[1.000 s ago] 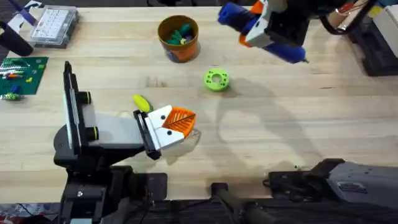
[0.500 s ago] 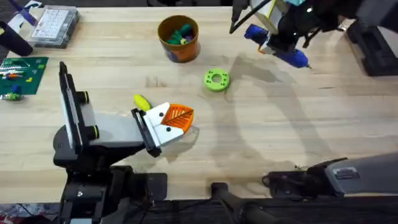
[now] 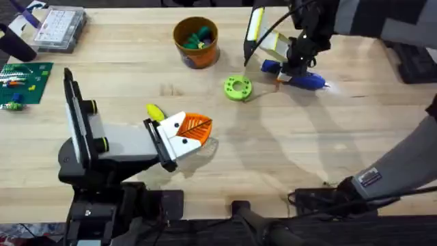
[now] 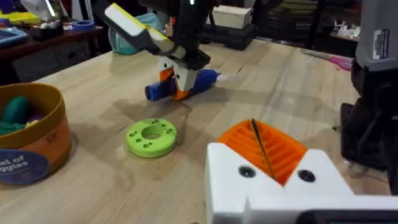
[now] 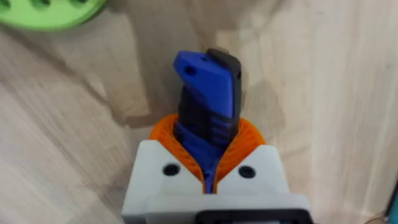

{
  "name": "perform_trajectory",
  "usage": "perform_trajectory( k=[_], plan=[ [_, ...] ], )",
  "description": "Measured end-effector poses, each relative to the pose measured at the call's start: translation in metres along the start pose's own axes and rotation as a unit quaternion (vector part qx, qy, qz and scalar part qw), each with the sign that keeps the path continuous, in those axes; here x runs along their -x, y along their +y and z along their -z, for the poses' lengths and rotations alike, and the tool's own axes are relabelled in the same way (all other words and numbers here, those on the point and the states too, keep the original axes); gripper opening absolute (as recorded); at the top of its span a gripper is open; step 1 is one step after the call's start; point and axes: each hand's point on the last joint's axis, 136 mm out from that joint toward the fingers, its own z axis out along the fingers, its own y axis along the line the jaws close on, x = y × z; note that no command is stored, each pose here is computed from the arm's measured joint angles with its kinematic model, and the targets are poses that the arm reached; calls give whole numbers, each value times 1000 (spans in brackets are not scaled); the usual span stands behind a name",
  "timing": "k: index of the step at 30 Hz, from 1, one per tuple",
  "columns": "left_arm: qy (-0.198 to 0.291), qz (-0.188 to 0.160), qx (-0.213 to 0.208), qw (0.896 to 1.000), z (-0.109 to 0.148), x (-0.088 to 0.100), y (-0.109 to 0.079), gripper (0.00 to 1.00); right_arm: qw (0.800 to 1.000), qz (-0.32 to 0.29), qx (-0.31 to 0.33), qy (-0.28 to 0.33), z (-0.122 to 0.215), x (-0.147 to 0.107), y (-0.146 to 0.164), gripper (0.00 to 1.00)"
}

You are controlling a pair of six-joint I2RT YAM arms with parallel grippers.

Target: Pick up the gripper from the table and insert it into the empty holder that is missing its gripper. Then pick up a screw, insert it into the mounting hole, and use the screwdriver to tighten it. Finally, clean up the table by picking up the vegetable and placing it into the bucket.

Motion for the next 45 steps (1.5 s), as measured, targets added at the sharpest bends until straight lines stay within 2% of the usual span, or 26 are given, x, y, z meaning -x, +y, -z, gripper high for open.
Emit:
perform_trajectory(
  k=[13, 14, 15, 16, 17, 18, 19, 20, 24, 27, 30, 32, 36, 39, 40, 41, 45],
  plan=[
    [0, -1, 4, 1000, 0, 0, 2, 24, 999, 37, 0, 0, 0, 0, 0, 65],
    [0, -1, 4, 1000, 0, 0, 2, 87, 999, 37, 1, 1, 0, 0, 0, 158],
    [0, -2, 5, 1000, 0, 0, 2, 217, 999, 38, 1, 2, 0, -1, 0, 311],
    [0, -2, 5, 1000, 0, 0, 2, 521, 999, 38, -1, 3, 0, -1, 0, 607],
    [0, -2, 5, 1000, 0, 0, 2, 679, 999, 39, -3, 3, 0, -1, -1, 752],
    [0, -2, 5, 1000, 0, 0, 2, 839, 999, 40, -8, 3, 0, -1, -4, 880],
    [0, -1, 5, 1000, 0, 0, 2, 942, 999, 41, -12, 3, 1, 0, -5, 966],
    [0, -1, 5, 1000, 0, 0, 2, 974, 999, 40, -12, 4, 2, -1, -5, 987],
    [-1, -1, 5, 1000, 0, 0, 2, 987, 999, 41, 4, 19, 11, -8, 5, 995],
    [-5, -3, 6, 1000, 0, 3, 2, 987, 1000, 21, -22, 7, 32, -3, -1, 995],
    [-32, -25, 8, 999, 1, 21, 2, 987, 998, -14, -63, -18, 66, 3, -10, 995],
    [-43, -23, 10, 999, 1, 29, 2, 986, 994, -41, -92, -39, 91, 6, -15, 995],
    [-38, 20, 29, 999, 3, 38, 7, 983, 982, -93, -143, -80, 137, 9, -23, 995],
    [-25, 44, 54, 997, 5, 57, 13, 984, 969, -137, -172, -111, 167, 8, -26, 995],
    [-12, 57, 75, 995, 7, 70, 19, 984, 957, -173, -191, -136, 188, 8, -28, 995],
    [-1, 67, 86, 994, 7, 76, 22, 984, 949, -194, -198, -148, 198, 7, -28, 995],
    [57, 112, 136, 983, 12, 91, 39, 984, 918, -276, -211, -192, 228, 2, -25, 995]
  ],
)
